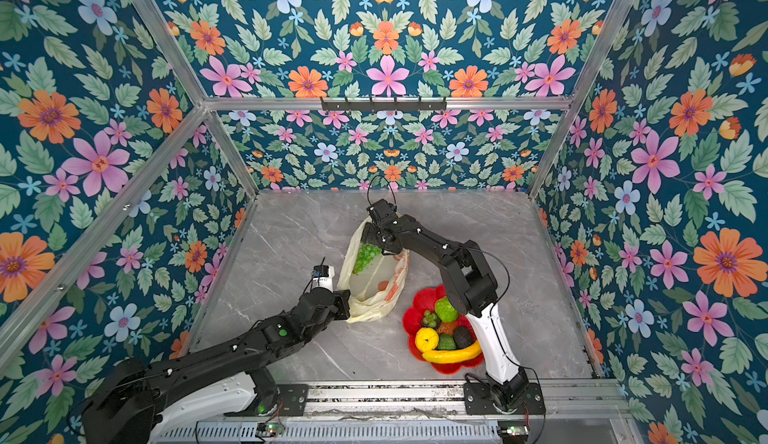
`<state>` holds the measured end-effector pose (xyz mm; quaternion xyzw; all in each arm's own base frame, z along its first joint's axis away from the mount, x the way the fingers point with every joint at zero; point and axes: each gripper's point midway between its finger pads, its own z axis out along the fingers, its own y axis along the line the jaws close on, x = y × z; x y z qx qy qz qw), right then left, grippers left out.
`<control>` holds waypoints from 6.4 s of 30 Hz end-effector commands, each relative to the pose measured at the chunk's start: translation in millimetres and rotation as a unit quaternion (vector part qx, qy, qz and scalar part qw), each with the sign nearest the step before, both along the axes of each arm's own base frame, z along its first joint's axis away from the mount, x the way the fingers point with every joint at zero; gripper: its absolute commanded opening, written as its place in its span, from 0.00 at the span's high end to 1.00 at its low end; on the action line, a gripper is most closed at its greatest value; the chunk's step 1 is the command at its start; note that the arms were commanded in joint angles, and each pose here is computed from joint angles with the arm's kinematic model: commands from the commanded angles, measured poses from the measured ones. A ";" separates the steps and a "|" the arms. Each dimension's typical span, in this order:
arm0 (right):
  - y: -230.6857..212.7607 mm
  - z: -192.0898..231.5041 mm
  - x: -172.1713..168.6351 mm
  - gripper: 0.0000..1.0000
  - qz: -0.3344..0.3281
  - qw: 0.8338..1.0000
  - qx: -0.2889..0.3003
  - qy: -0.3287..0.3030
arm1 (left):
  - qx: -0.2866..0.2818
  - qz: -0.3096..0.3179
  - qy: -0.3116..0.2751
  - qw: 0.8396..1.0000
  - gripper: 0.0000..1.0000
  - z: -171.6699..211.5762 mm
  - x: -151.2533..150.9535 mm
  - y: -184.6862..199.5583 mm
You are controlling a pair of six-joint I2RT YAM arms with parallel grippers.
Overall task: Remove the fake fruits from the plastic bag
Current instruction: 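Grasp the green grapes inside the bag with the right gripper, then lift the grapes out of the bag and carry them over the red plate, then lower the grapes onto the red plate and open the right gripper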
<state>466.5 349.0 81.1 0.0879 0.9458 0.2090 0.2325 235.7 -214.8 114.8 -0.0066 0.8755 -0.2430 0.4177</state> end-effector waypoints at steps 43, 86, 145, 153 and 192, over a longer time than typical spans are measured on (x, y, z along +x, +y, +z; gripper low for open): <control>8.6 -16.2 -7.5 0.60 0.032 0.998 0.003 0.051 | 0.111 0.001 0.023 0.994 1.00 -44.3 0.4 -8.4; -25.0 75.7 -59.0 0.62 0.069 0.997 0.010 -0.025 | 0.135 0.049 0.023 0.989 1.00 -15.5 107.5 30.1; -139.2 54.2 -210.7 0.59 -0.067 0.996 -0.007 0.055 | 0.186 0.051 0.012 0.981 1.00 -48.0 118.6 51.1; -162.8 32.0 -216.9 0.59 -0.099 0.989 -0.073 0.081 | 0.187 0.051 0.013 0.981 1.00 -47.7 118.5 51.4; -184.1 16.5 -219.0 0.26 -0.129 0.975 -0.148 0.105 | 0.189 0.048 0.016 0.981 1.00 -51.1 119.2 50.3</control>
